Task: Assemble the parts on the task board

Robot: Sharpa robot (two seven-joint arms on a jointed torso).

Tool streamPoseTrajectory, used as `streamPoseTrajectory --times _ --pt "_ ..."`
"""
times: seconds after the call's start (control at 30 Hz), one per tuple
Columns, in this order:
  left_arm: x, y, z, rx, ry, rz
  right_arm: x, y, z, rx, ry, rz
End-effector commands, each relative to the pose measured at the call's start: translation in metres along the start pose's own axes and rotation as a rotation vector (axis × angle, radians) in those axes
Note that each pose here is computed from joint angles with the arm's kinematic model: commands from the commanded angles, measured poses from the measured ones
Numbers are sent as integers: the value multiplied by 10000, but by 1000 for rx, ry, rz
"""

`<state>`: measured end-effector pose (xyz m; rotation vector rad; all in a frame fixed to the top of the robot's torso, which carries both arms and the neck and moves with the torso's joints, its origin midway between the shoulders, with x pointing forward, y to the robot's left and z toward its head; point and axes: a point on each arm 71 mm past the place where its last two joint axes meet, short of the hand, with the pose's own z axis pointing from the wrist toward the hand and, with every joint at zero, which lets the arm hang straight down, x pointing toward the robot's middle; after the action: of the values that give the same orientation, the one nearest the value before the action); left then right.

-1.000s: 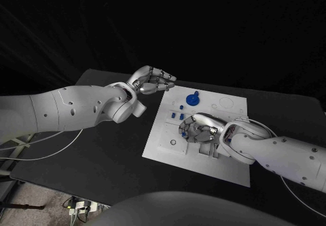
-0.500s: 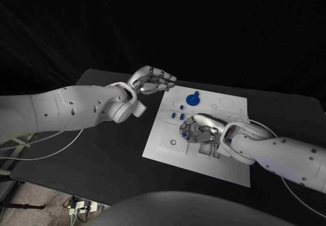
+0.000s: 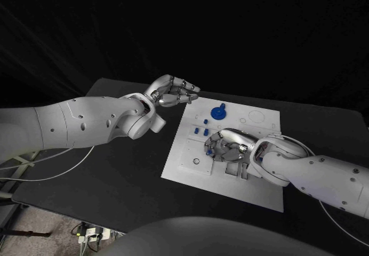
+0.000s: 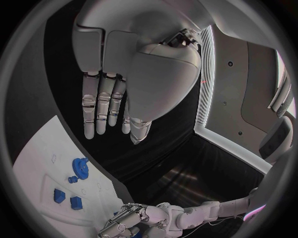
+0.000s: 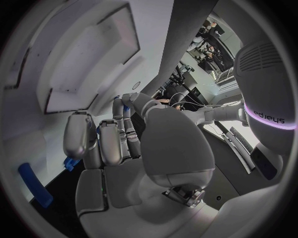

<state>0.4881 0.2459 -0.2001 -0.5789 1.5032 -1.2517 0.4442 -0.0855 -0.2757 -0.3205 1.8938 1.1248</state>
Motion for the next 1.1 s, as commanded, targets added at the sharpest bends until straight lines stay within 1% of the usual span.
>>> streamPoseTrajectory --times 0.03,0.7,1.1 --pt "24 -10 6 4 19 -7 32 -12 -2 13 18 -13" --pt "32 -3 9 -6 26 -8 33 -37 -6 40 18 -25" --pt "32 2 9 -12 27 -7 30 -4 9 21 3 -27"
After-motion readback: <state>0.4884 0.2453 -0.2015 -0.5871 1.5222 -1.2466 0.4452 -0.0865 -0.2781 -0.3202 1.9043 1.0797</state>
